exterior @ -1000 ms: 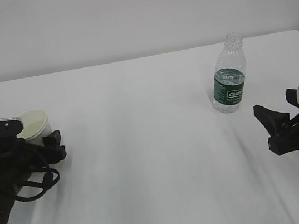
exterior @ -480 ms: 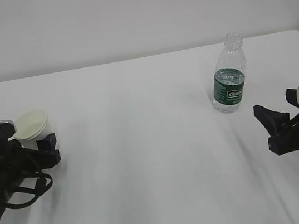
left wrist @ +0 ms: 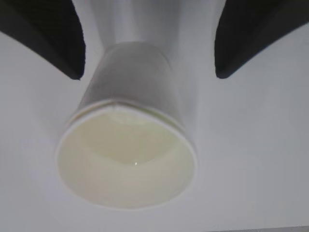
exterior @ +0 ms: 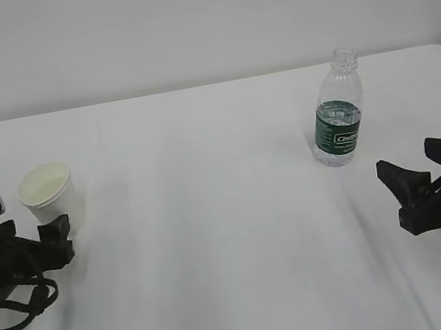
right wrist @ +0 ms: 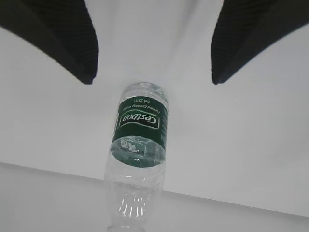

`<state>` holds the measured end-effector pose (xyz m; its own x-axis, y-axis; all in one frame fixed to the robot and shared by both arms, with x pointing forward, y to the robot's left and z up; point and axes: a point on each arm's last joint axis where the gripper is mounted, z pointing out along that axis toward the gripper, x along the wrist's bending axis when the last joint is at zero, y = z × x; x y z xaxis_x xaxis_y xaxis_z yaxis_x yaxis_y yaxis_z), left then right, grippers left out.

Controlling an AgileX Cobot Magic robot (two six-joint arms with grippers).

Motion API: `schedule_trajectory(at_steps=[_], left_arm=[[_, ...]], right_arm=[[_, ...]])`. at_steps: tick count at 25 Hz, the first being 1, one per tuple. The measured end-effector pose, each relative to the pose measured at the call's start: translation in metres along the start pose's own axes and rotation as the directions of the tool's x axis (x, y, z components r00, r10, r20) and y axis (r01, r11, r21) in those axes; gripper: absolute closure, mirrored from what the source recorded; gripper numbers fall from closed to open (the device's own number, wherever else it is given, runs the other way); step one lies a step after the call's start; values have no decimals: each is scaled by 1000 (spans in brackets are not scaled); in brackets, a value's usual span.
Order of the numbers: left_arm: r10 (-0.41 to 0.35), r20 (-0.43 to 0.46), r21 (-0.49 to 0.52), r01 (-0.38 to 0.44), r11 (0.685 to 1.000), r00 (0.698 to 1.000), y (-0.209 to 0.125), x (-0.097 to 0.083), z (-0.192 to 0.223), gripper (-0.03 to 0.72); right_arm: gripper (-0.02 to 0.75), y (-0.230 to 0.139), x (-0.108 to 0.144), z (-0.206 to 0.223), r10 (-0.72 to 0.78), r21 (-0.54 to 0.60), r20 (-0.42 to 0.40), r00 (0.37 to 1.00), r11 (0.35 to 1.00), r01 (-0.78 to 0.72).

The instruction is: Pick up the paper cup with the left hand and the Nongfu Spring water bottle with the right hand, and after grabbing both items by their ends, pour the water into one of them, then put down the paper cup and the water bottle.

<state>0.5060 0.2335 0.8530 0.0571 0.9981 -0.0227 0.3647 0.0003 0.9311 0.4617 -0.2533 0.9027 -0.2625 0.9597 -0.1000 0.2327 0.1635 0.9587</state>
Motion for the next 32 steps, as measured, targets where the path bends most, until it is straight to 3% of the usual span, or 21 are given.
schedule_trajectory(at_steps=[4, 13, 23, 32], left_arm=[[9, 4, 25, -9, 1000, 1000, -4, 2, -14, 104], [18, 19, 31, -18, 999, 1000, -1, 6, -39, 121], [-8, 46, -104, 13, 995, 999, 31, 4, -50, 122], [-23, 76, -219, 39, 975, 997, 57, 3, -64, 128]], right_arm=[[183, -2, 1, -7, 76, 8, -2, 997, 997, -76], [183, 8, 1, -21, 87, -39, -8, 996, 995, -87], [184, 28, -1, -30, 78, -143, -6, 997, 987, -78], [193, 61, -6, -12, 67, -219, 3, 998, 974, -65]])
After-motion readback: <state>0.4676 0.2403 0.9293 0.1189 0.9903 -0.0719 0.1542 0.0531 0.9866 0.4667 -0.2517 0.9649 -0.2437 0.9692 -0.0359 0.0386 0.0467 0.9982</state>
